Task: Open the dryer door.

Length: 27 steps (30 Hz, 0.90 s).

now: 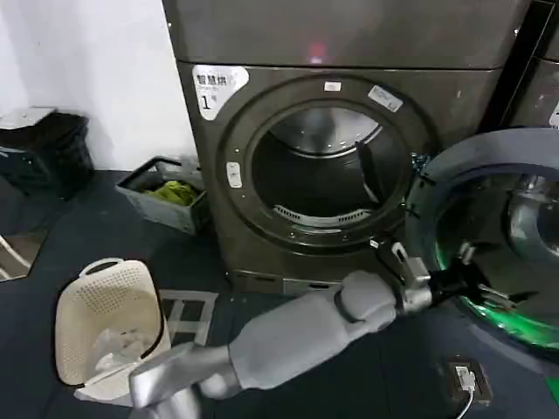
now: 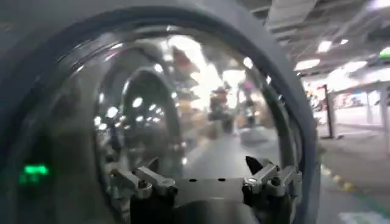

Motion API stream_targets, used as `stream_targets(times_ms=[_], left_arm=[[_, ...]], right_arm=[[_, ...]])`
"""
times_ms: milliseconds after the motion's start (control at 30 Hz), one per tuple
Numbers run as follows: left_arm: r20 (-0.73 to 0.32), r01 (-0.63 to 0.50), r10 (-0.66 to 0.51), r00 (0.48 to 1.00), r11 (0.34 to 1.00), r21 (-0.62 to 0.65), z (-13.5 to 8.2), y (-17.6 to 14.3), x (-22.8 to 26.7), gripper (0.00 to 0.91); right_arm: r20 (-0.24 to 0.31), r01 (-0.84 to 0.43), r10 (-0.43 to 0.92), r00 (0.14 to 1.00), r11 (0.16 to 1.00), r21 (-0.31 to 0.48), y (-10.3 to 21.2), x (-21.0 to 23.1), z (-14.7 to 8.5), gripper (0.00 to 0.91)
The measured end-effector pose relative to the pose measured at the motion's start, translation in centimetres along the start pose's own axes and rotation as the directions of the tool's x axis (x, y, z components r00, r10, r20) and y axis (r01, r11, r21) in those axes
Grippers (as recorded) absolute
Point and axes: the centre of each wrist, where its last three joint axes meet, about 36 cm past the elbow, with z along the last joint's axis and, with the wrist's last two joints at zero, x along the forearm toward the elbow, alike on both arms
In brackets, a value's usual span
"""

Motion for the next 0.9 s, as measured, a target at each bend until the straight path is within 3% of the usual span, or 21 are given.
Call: stream_targets(times_ms=[333, 500, 700, 900], left_arm=[[-0.048, 0.093, -0.096, 0.994, 0.994, -0.057, 2.3, 2.4, 0.5, 0.907], [-0.035, 0.089, -0.091, 0.995, 0.995, -0.052, 2.3, 2.2, 0.5, 0.907], [0.069, 0.051, -0.051, 0.996, 0.999, -0.012, 2.0, 0.6, 0.1, 0.907], [0.287, -0.093, 0.074, 0.955, 0.994, 0.053, 1.2, -1.9, -0.4, 0.907]], right_arm=[[0.007, 0.004, -0.004, 1.0, 1.0, -0.003, 0.0, 0.1, -0.1, 0.907], [0.009, 0.0, 0.0, 1.0, 1.0, -0.005, -0.2, 0.1, 0.0, 0.907], [0.021, -0.021, 0.022, 1.0, 1.0, -0.004, -0.4, 0.1, -0.1, 0.907], [0.047, -0.08, 0.079, 0.996, 0.997, 0.013, -1.0, -0.2, -0.4, 0.907]])
